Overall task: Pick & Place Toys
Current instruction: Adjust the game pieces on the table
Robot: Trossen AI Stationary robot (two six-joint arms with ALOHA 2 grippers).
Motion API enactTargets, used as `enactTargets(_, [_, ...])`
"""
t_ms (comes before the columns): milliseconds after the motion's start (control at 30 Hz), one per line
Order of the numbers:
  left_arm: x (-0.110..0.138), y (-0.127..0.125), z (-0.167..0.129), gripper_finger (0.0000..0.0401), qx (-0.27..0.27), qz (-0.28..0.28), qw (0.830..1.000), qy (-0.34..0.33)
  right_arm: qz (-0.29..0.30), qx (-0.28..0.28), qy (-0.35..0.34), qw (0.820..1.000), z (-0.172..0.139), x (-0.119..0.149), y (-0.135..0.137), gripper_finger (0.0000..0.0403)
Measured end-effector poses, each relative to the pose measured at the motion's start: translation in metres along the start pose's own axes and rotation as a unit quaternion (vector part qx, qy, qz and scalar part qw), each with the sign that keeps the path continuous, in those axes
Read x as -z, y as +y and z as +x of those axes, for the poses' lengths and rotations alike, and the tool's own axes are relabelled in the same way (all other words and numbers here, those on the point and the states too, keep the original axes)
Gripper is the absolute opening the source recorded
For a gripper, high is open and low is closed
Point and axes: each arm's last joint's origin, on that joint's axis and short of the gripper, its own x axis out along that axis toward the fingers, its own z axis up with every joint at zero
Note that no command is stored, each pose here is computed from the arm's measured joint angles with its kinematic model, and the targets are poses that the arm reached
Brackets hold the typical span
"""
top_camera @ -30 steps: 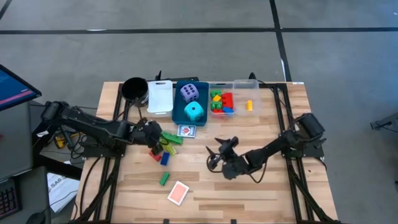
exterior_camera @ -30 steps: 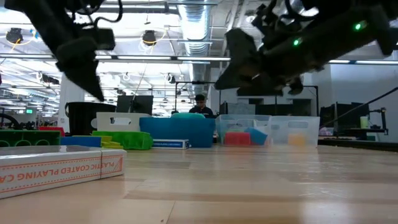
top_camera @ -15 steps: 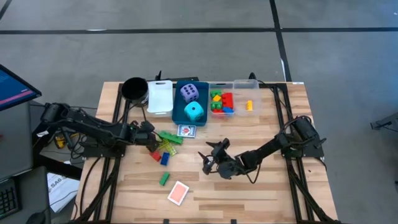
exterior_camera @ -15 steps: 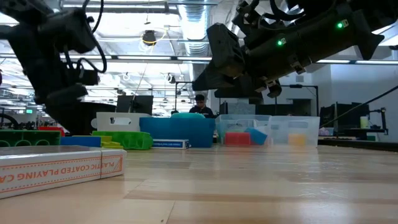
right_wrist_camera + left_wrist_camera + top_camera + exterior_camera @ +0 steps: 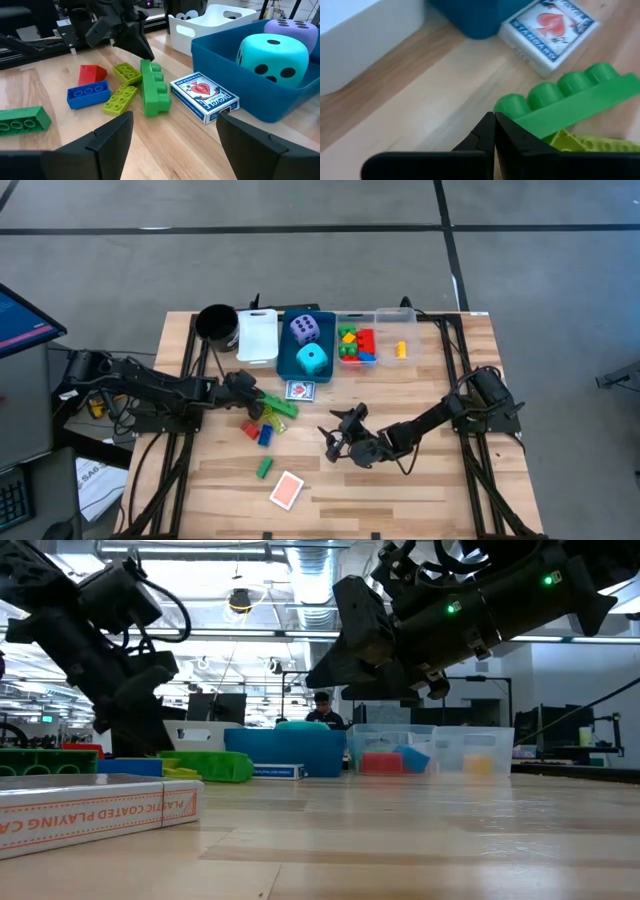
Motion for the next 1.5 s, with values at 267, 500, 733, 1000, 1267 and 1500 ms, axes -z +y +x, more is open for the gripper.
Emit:
enactTargets(267, [0.004, 0.003, 0.000, 0.0000, -0.012, -0.022, 1.000, 0.016, 0.000, -0.007, 0.004, 1.000, 0.000, 0.000, 0.001, 0.0282])
enactTargets(500, [0.002, -0.002, 0.000, 0.0000, 0.043, -0.027, 0.998, 0.035, 0.000, -0.012, 0.006, 1.000, 0.000, 0.000, 0.001, 0.0282])
enactTargets(733, [-0.005, -0.011, -0.001, 0.0000, 0.118, -0.026, 0.992, 0.023, 0.000, -0.020, 0.011, 1.000, 0.000, 0.001, 0.001, 0.0282])
enactTargets(1000, [0.008, 0.004, 0.000, 0.0000, 0.000, -0.009, 0.999, 0.052, 0.000, -0.022, 0.012, 1.000, 0.000, 0.001, 0.001, 0.0282])
enactTargets(1267, [0.016, 0.011, -0.003, 0.0000, -0.038, -0.023, 0.994, 0.099, 0.001, -0.018, 0.012, 1.000, 0.002, 0.000, 0.000, 0.0282])
enactTargets(1500, [0.018, 0.011, -0.003, 0.0000, -0.025, -0.032, 0.992, 0.121, 0.002, -0.015, 0.012, 1.000, 0.004, -0.001, -0.002, 0.0282])
